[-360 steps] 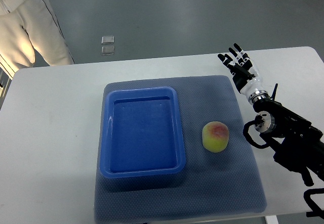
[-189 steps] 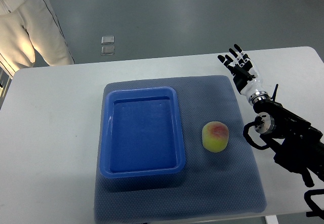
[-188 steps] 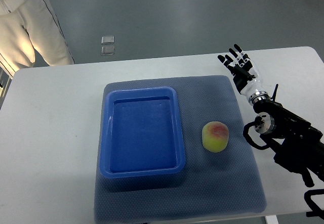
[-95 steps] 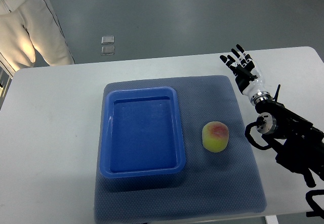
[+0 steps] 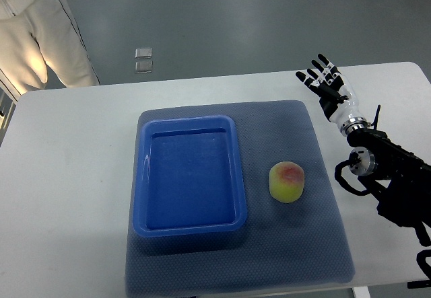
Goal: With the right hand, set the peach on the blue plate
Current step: 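Swing the right hand over the mat toward the peach, fingers open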
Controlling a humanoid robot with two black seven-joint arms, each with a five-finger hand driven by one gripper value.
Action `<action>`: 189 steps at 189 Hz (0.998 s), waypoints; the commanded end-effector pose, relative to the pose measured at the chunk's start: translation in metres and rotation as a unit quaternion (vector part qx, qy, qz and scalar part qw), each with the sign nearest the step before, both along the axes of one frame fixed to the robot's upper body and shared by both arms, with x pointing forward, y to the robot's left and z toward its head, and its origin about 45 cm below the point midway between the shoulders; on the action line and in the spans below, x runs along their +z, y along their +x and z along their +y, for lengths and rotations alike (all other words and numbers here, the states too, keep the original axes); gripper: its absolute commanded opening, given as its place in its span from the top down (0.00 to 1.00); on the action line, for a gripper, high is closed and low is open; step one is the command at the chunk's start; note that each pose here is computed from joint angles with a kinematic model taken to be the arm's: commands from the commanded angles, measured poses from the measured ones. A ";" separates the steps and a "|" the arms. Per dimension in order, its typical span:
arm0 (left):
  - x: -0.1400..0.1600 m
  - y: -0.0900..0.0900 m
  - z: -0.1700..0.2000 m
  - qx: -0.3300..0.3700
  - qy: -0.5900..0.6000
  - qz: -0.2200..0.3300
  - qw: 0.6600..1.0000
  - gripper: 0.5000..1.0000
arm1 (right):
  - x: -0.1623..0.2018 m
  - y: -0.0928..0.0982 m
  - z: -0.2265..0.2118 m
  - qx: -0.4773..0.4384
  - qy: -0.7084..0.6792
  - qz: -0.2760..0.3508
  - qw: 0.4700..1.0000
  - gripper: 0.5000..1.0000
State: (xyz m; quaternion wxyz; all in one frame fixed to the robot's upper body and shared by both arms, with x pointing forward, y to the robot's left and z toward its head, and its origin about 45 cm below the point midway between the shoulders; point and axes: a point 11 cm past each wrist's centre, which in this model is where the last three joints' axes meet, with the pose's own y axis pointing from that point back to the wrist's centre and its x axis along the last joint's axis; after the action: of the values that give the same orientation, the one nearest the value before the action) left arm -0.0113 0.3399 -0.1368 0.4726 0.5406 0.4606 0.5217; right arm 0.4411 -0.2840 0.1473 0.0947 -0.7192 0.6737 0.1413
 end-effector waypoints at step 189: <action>0.000 0.000 0.000 0.000 0.000 0.000 1.000 0.00 | 0.138 -0.037 0.008 0.498 -0.591 -0.165 0.613 0.14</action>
State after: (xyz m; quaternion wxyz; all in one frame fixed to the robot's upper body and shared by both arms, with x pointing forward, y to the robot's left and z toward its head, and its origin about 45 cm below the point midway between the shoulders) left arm -0.0113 0.3399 -0.1368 0.4725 0.5407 0.4606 0.5218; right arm 0.4149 -0.2887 0.2877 -0.3076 -0.8600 0.1779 -0.3663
